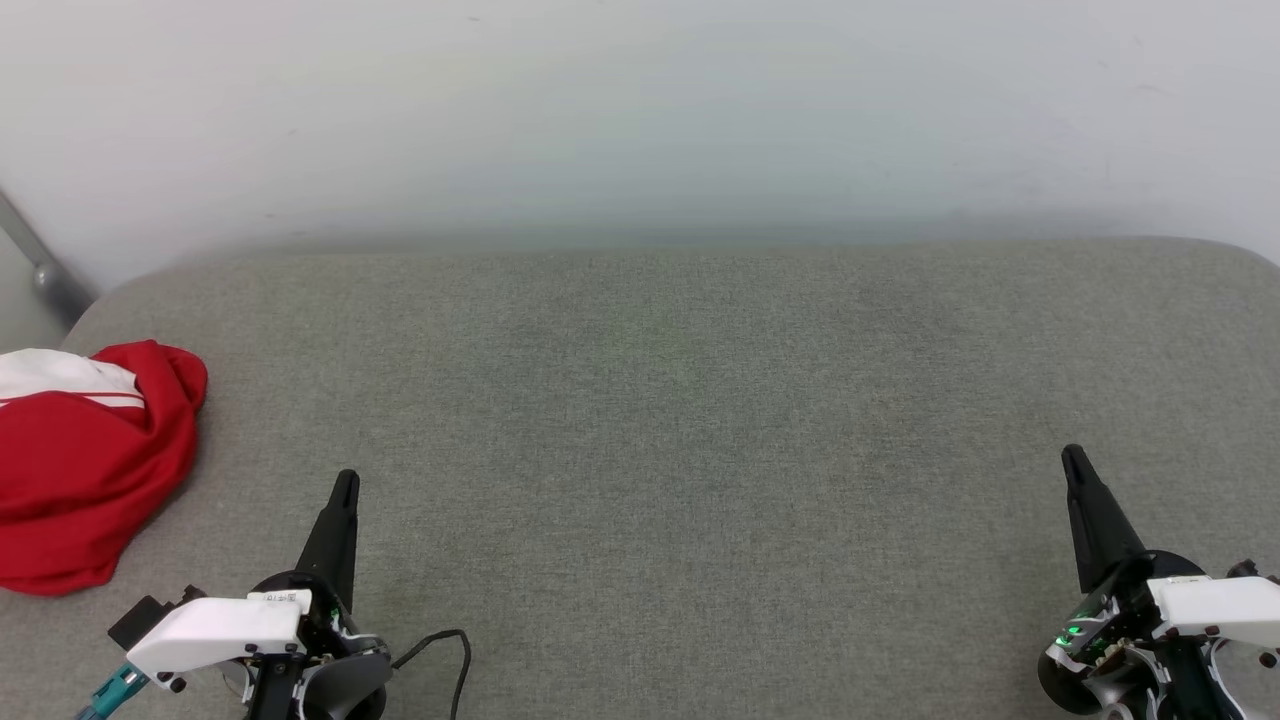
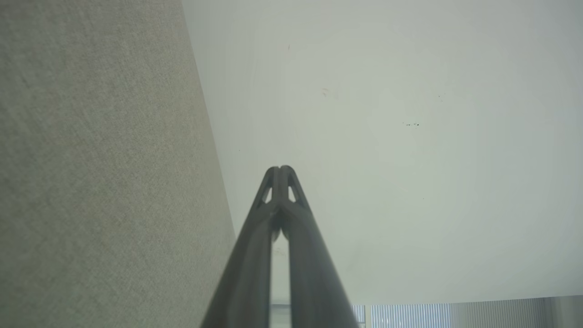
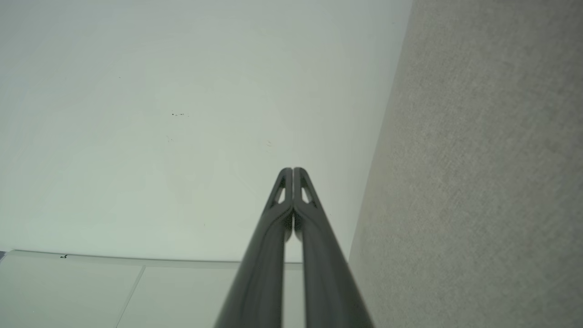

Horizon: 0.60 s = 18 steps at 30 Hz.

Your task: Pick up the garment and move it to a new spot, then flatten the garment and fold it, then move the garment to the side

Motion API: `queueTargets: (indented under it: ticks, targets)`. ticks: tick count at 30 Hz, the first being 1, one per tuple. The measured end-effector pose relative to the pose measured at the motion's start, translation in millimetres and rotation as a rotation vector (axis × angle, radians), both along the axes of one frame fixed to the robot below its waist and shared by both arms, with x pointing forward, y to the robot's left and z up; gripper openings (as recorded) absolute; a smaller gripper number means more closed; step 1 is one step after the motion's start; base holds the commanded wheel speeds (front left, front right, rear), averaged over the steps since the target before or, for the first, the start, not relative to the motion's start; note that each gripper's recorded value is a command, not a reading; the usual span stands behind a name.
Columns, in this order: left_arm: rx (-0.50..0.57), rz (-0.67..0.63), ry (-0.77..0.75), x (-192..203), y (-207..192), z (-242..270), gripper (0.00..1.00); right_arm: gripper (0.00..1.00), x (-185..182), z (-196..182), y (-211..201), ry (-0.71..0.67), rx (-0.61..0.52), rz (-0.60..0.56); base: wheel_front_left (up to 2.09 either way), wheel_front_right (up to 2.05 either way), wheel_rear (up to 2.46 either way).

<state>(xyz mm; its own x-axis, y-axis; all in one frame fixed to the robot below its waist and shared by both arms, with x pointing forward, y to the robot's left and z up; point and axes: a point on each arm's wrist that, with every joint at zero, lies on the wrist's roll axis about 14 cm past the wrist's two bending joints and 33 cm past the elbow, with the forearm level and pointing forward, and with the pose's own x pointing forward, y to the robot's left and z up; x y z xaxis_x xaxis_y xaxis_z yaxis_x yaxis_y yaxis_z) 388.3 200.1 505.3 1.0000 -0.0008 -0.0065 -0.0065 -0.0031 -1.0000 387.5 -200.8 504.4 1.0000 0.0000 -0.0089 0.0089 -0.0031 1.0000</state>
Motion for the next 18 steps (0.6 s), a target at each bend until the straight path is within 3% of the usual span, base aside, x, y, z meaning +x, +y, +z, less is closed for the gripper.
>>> queueTargets:
  ticks: [16, 17, 18]
  targets:
    - [0.0, 0.0, 0.0, 0.0, 0.0, 0.0, 0.0, 0.0, 0.0, 0.0, 0.0, 0.0, 0.0, 0.0, 0.0, 0.0, 0.0]
    - [0.0, 0.0, 0.002, -0.1, 0.0, -0.6, 1.0, 1.0, -0.1, -0.5, 0.0, 0.002, 0.001, 0.0, 0.0, 0.0, 0.0]
    - [-0.001, -0.001, 0.011, -1.0, -0.5, -3.5, 1.0, 1.0, -1.4, -3.9, 0.0, 0.011, 0.001, 0.0, 0.0, 0.0, 0.0]
